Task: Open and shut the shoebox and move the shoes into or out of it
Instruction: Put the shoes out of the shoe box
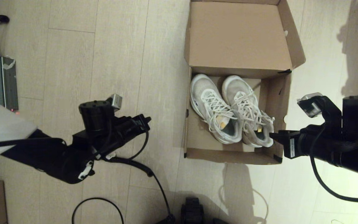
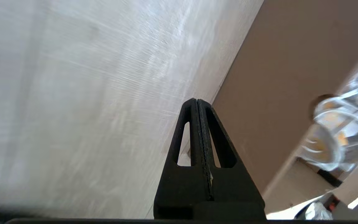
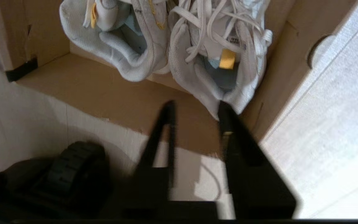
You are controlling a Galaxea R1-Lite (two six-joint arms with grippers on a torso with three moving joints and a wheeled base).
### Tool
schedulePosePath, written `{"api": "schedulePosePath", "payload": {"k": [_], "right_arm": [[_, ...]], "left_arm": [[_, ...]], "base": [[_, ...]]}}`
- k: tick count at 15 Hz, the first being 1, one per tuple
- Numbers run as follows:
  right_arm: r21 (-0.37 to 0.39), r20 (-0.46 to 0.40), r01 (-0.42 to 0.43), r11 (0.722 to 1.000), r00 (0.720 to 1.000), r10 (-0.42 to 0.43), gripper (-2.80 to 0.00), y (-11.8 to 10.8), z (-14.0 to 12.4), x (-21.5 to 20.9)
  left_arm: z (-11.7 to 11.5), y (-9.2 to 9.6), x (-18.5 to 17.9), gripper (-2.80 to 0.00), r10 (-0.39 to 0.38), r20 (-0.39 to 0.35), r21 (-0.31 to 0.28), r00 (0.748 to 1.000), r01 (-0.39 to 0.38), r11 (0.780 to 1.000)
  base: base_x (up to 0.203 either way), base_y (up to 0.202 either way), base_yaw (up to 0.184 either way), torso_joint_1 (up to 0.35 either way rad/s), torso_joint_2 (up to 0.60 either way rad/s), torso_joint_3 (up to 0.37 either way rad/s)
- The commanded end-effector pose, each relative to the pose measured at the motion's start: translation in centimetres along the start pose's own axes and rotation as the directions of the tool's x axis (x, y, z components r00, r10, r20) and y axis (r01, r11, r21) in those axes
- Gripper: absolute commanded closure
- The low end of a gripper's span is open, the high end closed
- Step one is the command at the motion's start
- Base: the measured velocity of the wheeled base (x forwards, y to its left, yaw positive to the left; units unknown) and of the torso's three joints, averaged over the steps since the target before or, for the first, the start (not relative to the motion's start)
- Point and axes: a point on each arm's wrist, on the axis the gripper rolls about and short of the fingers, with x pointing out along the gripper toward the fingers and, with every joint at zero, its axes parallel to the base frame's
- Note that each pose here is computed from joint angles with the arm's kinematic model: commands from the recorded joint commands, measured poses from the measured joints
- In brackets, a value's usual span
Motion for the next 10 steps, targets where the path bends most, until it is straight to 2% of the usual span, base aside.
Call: {"api": "schedulePosePath", "payload": {"k": [1, 3, 5, 8, 10], "right_arm": [[-0.003, -0.024, 0.002, 1.0, 1.0, -0.002, -2.8, 0.2, -1.2, 2.0], [-0.002, 0.008, 0.055, 0.999, 0.998, -0.055, -2.8, 0.7, -1.8, 3.9], [0.032, 0.042, 0.116, 0.993, 0.992, -0.117, -2.8, 1.7, -2.4, 5.8], [0.136, 0.087, 0.109, 0.985, 0.989, -0.121, -2.8, 4.1, -3.2, 7.7], [0.17, 0.099, 0.103, 0.98, 0.988, -0.121, -2.8, 4.5, -2.9, 8.2]], "left_arm": [[1.7, -1.3, -1.9, 0.0, -0.013, 0.062, 0.003, 0.998, 0.012, 1.0], [2.1, -1.9, -3.0, 0.0, -0.012, 0.078, 0.004, 0.997, 0.012, 1.0], [2.2, -1.9, -4.4, 0.0, -0.004, 0.077, 0.0, 0.997, 0.004, 1.0], [2.7, -1.8, -5.8, 0.0, 0.004, 0.09, -0.003, 0.996, -0.004, 1.0], [2.7, -1.5, -5.9, 0.0, 0.014, 0.093, -0.008, 0.996, -0.013, 1.0]], "base": [[0.0, 0.0, 0.0, 0.0, 0.0, 0.0], [0.0, 0.0, 0.0, 0.0, 0.0, 0.0], [0.0, 0.0, 0.0, 0.0, 0.0, 0.0], [0.0, 0.0, 0.0, 0.0, 0.0, 0.0], [0.0, 0.0, 0.0, 0.0, 0.0, 0.0]]}}
